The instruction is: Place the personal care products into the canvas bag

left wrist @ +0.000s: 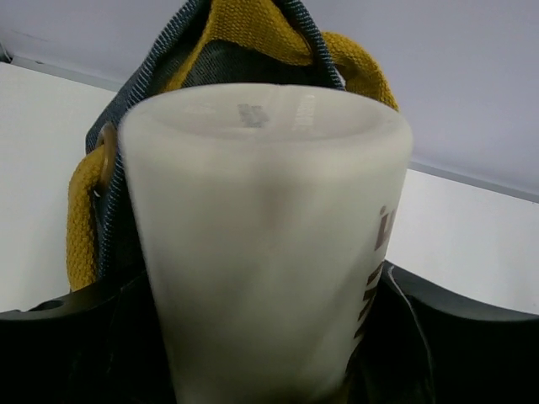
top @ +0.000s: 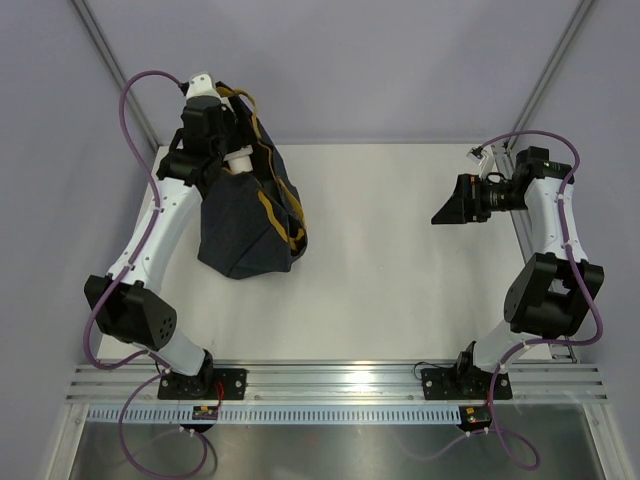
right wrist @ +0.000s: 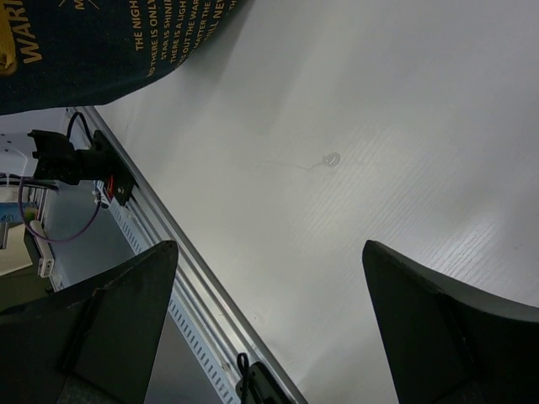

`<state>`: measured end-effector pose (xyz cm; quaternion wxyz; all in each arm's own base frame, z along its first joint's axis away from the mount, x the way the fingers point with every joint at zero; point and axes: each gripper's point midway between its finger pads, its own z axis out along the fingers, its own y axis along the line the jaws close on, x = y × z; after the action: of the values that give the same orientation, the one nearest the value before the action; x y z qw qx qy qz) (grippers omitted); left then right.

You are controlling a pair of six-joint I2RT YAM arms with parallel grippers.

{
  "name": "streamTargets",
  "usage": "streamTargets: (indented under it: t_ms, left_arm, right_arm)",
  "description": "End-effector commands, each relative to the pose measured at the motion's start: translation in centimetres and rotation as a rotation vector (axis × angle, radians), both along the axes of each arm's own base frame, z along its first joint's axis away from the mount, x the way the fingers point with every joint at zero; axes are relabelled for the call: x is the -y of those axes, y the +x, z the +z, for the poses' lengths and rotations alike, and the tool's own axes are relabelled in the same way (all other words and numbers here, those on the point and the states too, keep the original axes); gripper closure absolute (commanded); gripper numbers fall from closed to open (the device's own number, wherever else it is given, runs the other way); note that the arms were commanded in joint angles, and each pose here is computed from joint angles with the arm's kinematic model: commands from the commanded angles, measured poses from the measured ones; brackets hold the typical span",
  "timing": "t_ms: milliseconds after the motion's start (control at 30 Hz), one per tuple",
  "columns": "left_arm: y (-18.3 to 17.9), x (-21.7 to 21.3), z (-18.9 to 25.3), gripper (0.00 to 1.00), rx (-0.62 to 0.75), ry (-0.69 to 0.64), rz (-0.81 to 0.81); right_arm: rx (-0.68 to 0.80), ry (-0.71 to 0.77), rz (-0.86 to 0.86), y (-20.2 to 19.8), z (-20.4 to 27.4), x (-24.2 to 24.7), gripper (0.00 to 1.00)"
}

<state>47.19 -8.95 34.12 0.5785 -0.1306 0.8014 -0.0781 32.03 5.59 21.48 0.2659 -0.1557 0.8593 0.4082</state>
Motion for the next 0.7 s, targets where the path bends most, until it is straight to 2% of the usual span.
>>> streamTargets:
  t_ms: [0, 67, 433, 500, 567, 600, 667]
  left_arm:
    - [0.2, 0.6, 4.2, 0.18, 0.118, -0.103, -0.014]
    - [0.3, 0.7, 5.2, 0.02, 0.140, -0.133, -0.012]
    - [-0.8, 0.7, 9.8, 0.01, 0.247, -0.230, -0.086]
    - [-2.1, 2.4, 11.8, 0.01, 0.312, -0.205, -0.233]
    - [-3.9, 4.4, 12.3, 0.01, 0.345, -0.135, -0.404]
    - [-5.7, 4.8, 14.0, 0.01, 0.405, -0.111, -0.462]
    - [-8.2, 5.7, 14.5, 0.01, 0.448, -0.062, -0.562]
  right_arm:
    - [0.034, -0.025, -0.005, 0.1, 0.5, 0.1, 0.00]
    - [0.040, -0.041, -0.006, -0.1, 0.5, 0.2, 0.01]
    - [0.091, -0.105, -0.019, 0.3, 1.1, 1.0, 0.00]
    - [0.135, -0.193, -0.077, 1.5, 1.3, 2.3, 0.00]
    - [0.290, -0.313, -0.184, 3.7, 3.3, 4.4, 0.01]
    - [0.344, -0.404, -0.285, 3.9, 4.9, 6.0, 0.01]
    - [0.503, -0.485, -0.423, 6.0, 7.8, 8.3, 0.00]
